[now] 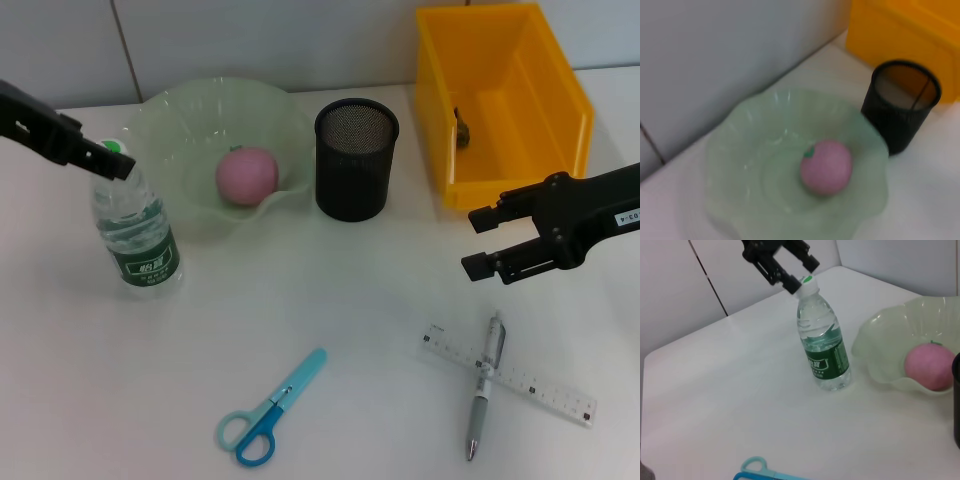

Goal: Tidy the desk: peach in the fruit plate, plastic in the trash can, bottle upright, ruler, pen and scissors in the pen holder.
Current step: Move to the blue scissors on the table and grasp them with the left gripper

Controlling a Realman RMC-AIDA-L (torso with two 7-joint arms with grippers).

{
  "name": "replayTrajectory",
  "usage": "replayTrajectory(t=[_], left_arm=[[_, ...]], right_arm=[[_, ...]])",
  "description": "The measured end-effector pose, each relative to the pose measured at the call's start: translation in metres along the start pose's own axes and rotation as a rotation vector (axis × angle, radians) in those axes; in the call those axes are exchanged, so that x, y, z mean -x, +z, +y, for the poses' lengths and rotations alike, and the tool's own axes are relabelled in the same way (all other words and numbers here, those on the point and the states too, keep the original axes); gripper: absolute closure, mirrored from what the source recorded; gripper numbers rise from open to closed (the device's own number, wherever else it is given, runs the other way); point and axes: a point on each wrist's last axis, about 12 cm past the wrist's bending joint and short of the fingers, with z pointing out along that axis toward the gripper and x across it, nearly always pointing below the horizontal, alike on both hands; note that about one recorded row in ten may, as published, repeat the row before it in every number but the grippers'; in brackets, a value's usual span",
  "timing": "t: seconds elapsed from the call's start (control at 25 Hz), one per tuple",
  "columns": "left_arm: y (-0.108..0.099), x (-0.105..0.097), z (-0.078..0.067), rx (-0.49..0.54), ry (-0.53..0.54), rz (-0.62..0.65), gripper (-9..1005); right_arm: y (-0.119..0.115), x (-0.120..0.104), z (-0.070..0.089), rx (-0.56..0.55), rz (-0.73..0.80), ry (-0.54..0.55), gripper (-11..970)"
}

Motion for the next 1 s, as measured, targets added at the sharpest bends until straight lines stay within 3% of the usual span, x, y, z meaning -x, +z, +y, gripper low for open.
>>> replayTrajectory(t=[0.2, 0.28, 0.32, 0.44, 0.48, 0.52, 0.68, 1.0], left_arm=[[-0.017, 0.009, -0.005, -0.071, 0.046, -0.177, 150], [-0.027, 0.011, -0.011, -0.189, 0.071, -0.349, 150], [-0.027, 0.011, -0.011, -0.189, 0.071, -0.349, 150], [-0.031, 0.007, -0.021, -0.31, 0.131, -0.506, 150], [-0.03, 0.001, -0.031, -0.387, 0.186, -0.601, 150], [-0.03, 0.001, -0.031, -0.387, 0.186, -0.601, 150], [-0.01, -0.018, -0.055, -0.52, 0.298, -0.707, 151], [0.038, -0.043, -0.067, -0.604, 0.288, -0.702, 151]], right_arm=[[0.0, -0.001, 0.0, -0.006, -0.001, -0.002, 199], [0.0, -0.001, -0.001, -0.008, -0.002, -0.001, 199], [0.0, -0.001, -0.001, -0.008, -0.002, -0.001, 199], [-0.001, -0.001, -0.001, -0.01, -0.003, -0.003, 199], [-0.001, -0.001, -0.001, -0.012, -0.003, -0.004, 199], [-0.001, -0.001, -0.001, -0.012, -0.003, -0.004, 199], [-0.002, 0.002, -0.001, -0.012, -0.002, -0.009, 199], [-0.004, 0.005, -0.002, -0.018, 0.001, -0.011, 198]])
